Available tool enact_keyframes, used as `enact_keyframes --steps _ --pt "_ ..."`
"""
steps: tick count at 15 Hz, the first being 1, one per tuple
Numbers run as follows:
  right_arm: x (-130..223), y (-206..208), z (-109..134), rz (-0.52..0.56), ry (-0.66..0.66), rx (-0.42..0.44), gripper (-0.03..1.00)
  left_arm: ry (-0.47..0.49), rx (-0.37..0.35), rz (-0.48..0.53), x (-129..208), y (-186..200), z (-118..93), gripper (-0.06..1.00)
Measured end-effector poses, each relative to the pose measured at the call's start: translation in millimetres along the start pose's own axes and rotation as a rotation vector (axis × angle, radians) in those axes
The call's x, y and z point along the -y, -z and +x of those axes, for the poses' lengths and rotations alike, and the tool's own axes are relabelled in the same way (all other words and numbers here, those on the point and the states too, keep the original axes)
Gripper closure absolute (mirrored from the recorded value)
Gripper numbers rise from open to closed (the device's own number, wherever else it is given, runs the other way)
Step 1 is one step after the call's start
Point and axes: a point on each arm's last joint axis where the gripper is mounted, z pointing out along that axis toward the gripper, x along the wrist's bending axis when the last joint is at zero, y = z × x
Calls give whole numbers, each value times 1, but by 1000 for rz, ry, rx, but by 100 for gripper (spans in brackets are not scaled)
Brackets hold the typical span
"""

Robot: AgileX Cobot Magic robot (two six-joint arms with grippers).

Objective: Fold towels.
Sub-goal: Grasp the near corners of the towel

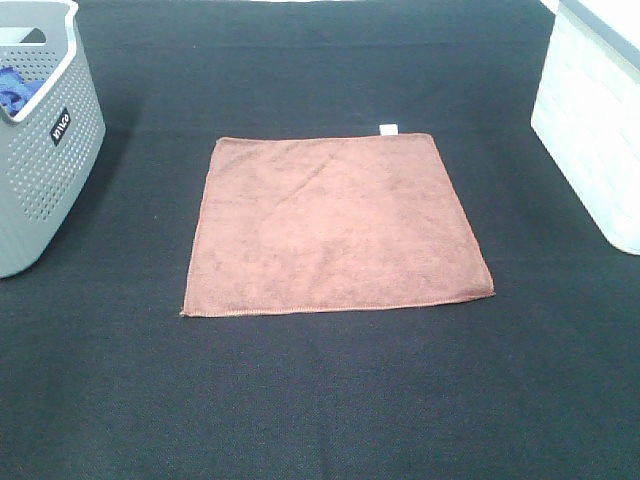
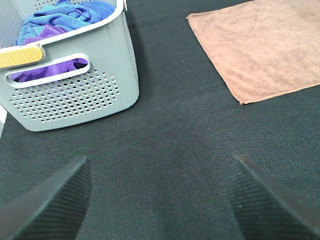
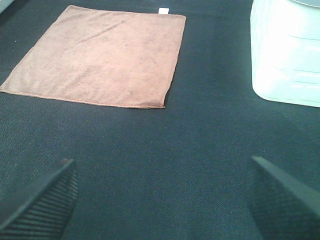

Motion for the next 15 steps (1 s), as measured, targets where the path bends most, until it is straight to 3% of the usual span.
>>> enact_keyframes --steps 15 --pt "0 0 0 0 0 0 12 0 0 0 0 0 0 22"
